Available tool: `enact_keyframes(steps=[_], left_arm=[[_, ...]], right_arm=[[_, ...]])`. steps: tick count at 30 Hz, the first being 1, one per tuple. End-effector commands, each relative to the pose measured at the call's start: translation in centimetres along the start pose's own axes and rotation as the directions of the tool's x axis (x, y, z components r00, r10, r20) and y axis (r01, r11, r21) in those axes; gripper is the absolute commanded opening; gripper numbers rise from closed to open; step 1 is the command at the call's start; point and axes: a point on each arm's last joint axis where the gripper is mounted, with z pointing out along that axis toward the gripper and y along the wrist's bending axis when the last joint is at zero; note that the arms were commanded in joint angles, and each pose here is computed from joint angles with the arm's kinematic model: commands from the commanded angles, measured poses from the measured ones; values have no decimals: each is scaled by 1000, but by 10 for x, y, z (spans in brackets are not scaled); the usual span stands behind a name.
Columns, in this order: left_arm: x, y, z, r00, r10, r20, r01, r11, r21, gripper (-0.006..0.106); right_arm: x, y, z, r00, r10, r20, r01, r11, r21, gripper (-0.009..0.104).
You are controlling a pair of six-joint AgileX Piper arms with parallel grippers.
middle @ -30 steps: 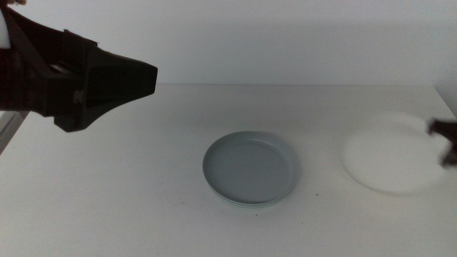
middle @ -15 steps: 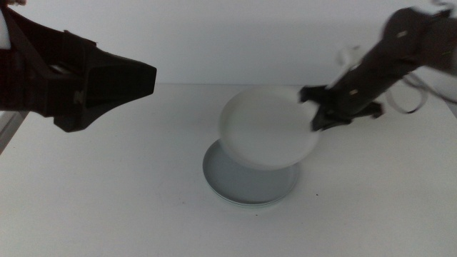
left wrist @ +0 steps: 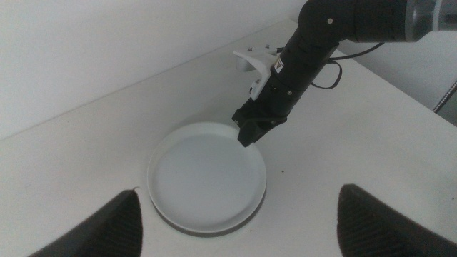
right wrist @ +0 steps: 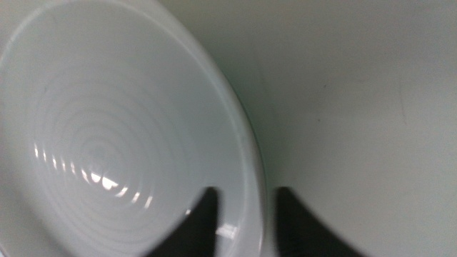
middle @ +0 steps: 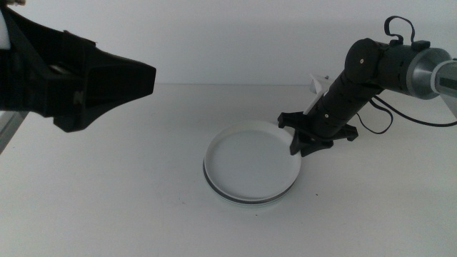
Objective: Stack the three bowls on top of each other.
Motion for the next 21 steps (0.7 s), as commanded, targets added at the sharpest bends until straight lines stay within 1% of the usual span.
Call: enact_keyframes(steps=[1, 3, 5, 6, 8, 10, 13, 16, 18, 21], left_arm=[[0, 0, 0, 1000, 0, 11, 0, 1000, -3, 94], [0, 0, 0, 1000, 0, 11, 0, 1000, -3, 94], [0, 0, 0, 1000, 0, 11, 0, 1000, -3, 94], [0, 0, 0, 1000, -2, 11, 2, 1000, -3, 94], [0, 0, 0, 1000, -2, 11, 2, 1000, -3, 94], [0, 0, 0, 1000, -2, 11, 2, 1000, -3, 94], [0, 0, 0, 1000, -2, 13, 2, 1000, -4, 94], [0, 0, 0, 1000, -2, 13, 2, 1000, -4, 94], [0, 0, 0, 1000, -2, 13, 2, 1000, -4, 94], [0, 0, 0, 1000, -2, 13, 2, 1000, -4, 94]], right_arm=[[-2, 2, -4, 1000, -19, 17, 19, 1000, -9, 29], [-3, 3, -5, 999, -42, 24, 42, 999, -11, 46], [-7, 3, -18, 996, -70, 56, 71, 997, -16, 62], [-10, 2, -28, 993, -79, 83, 81, 997, -18, 68], [-13, -3, -56, 984, -97, 150, 101, 995, -19, 77], [-14, -9, -89, 968, -114, 225, 120, 993, -14, 80], [-5, -17, -149, 925, -145, 350, 152, 988, 7, 80], [11, -25, -203, 878, -145, 456, 146, 989, 34, 80], [27, -28, -235, 846, -164, 507, 146, 986, 74, 80], [57, -30, -262, 803, -185, 566, 130, 982, 136, 80]])
